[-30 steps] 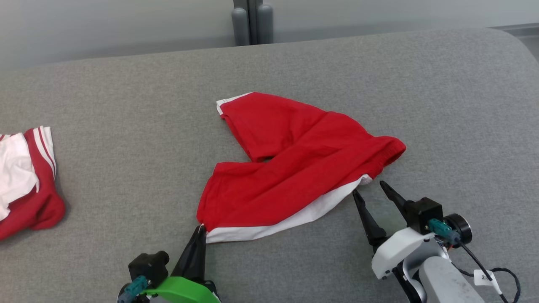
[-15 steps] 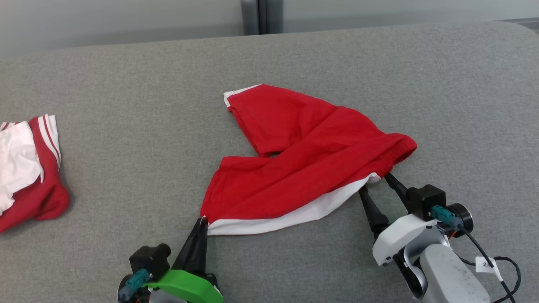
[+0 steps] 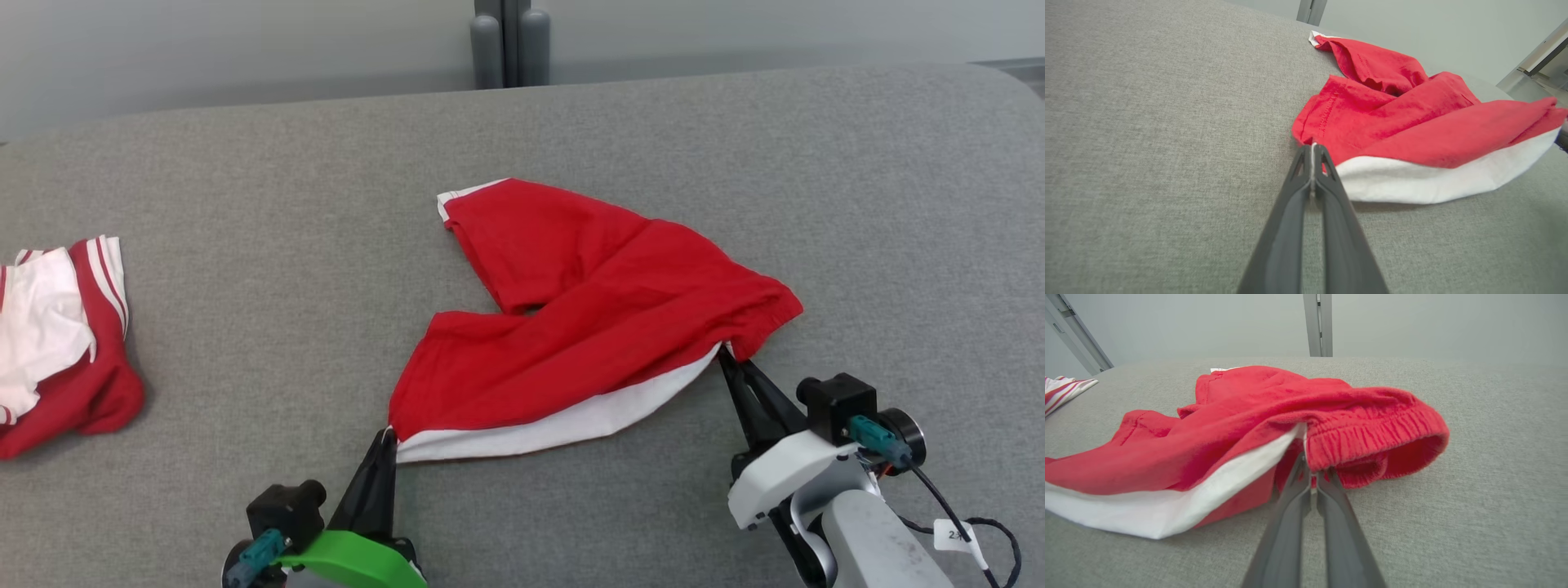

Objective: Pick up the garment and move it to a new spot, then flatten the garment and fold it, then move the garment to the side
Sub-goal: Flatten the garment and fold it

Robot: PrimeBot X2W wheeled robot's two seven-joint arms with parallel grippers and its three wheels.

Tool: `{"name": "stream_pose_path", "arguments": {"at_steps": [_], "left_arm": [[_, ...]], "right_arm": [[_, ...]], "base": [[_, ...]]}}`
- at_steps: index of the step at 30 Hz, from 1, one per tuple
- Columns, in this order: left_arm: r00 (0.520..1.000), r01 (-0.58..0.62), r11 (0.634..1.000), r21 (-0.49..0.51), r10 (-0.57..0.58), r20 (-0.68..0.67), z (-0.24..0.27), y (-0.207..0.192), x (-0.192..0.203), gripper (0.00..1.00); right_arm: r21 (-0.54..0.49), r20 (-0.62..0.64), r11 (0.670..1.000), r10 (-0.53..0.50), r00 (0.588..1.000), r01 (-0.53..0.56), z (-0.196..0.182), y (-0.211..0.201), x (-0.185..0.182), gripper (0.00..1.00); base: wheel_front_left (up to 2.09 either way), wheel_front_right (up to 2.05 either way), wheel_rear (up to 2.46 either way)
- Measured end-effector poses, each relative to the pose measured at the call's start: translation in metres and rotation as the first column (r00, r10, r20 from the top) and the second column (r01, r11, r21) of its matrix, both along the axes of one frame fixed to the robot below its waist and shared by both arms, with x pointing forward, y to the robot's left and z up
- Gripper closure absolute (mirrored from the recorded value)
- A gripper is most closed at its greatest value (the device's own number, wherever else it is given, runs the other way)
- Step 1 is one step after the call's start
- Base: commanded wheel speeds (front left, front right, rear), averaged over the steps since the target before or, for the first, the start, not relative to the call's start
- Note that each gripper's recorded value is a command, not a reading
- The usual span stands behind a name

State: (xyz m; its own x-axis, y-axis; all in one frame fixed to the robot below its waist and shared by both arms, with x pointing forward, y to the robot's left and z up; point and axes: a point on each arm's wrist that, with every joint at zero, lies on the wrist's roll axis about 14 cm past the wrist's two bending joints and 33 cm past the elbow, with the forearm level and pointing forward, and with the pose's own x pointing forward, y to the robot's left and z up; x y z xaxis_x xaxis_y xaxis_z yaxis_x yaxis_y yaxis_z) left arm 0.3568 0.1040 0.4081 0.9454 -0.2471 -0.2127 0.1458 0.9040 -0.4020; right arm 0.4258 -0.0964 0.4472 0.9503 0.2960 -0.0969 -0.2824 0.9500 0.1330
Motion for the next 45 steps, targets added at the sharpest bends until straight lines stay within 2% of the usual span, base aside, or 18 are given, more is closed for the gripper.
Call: {"name": "stream_pose_path", "arguments": {"at_steps": [7, 13, 17, 21, 25, 28, 32, 36, 38, 41, 45], "left_arm": [[0.995, -0.012, 1.000, 0.003, 0.011, 0.103, 0.031, 0.004, 0.007, 1.00], [0.950, -0.049, 0.998, 0.026, 0.039, 0.310, 0.096, 0.024, 0.028, 1.00], [0.870, -0.066, 0.995, 0.073, 0.022, 0.493, 0.161, 0.039, 0.048, 1.00], [0.765, -0.070, 0.986, 0.150, -0.044, 0.642, 0.225, 0.047, 0.067, 1.00], [0.658, -0.091, 0.972, 0.215, -0.104, 0.746, 0.284, 0.052, 0.087, 1.00], [0.618, -0.111, 0.964, 0.242, -0.124, 0.776, 0.311, 0.056, 0.107, 1.00], [0.630, -0.118, 0.961, 0.251, -0.123, 0.767, 0.326, 0.059, 0.141, 1.00], [0.694, -0.124, 0.954, 0.271, -0.112, 0.712, 0.311, 0.064, 0.183, 1.00], [0.706, -0.141, 0.950, 0.278, -0.100, 0.701, 0.307, 0.069, 0.201, 1.00], [0.705, -0.180, 0.943, 0.279, -0.074, 0.706, 0.308, 0.076, 0.229, 1.00], [0.666, -0.235, 0.940, 0.248, -0.030, 0.745, 0.323, 0.081, 0.256, 1.00]], "right_arm": [[0.046, 0.076, 0.998, -0.034, 0.997, 0.030, 0.029, -0.008, -0.005, 1.00], [0.097, 0.243, 0.995, -0.018, 0.970, -0.006, 0.089, -0.005, -0.005, 1.00], [0.111, 0.370, 0.992, 0.017, 0.929, -0.062, 0.140, -0.008, -0.004, 1.00], [0.097, 0.479, 0.988, 0.057, 0.876, -0.118, 0.192, -0.014, 0.000, 1.00], [0.078, 0.525, 0.981, 0.109, 0.844, -0.175, 0.243, -0.015, 0.012, 1.00], [0.040, 0.531, 0.975, 0.165, 0.831, -0.220, 0.272, -0.009, 0.024, 1.00], [-0.015, 0.495, 0.966, 0.231, 0.838, -0.258, 0.288, 0.002, 0.048, 1.00], [-0.051, 0.436, 0.966, 0.249, 0.865, -0.253, 0.282, 0.009, 0.086, 1.00], [-0.080, 0.435, 0.969, 0.245, 0.866, -0.234, 0.282, 0.011, 0.106, 1.00], [-0.158, 0.470, 0.969, 0.243, 0.848, -0.190, 0.285, 0.015, 0.136, 1.00], [-0.219, 0.560, 0.968, 0.227, 0.797, -0.122, 0.294, 0.014, 0.169, 1.00]], "base": [[0.00, 0.00, 0.00], [0.00, 0.00, 0.00], [0.00, 0.00, 0.00], [0.00, 0.00, 0.00], [0.00, 0.00, 0.00], [0.00, 0.00, 0.00], [0.00, 0.00, 0.00], [0.00, 0.00, 0.00], [0.00, 0.00, 0.00], [0.00, 0.00, 0.00], [0.00, 0.00, 0.00]]}}
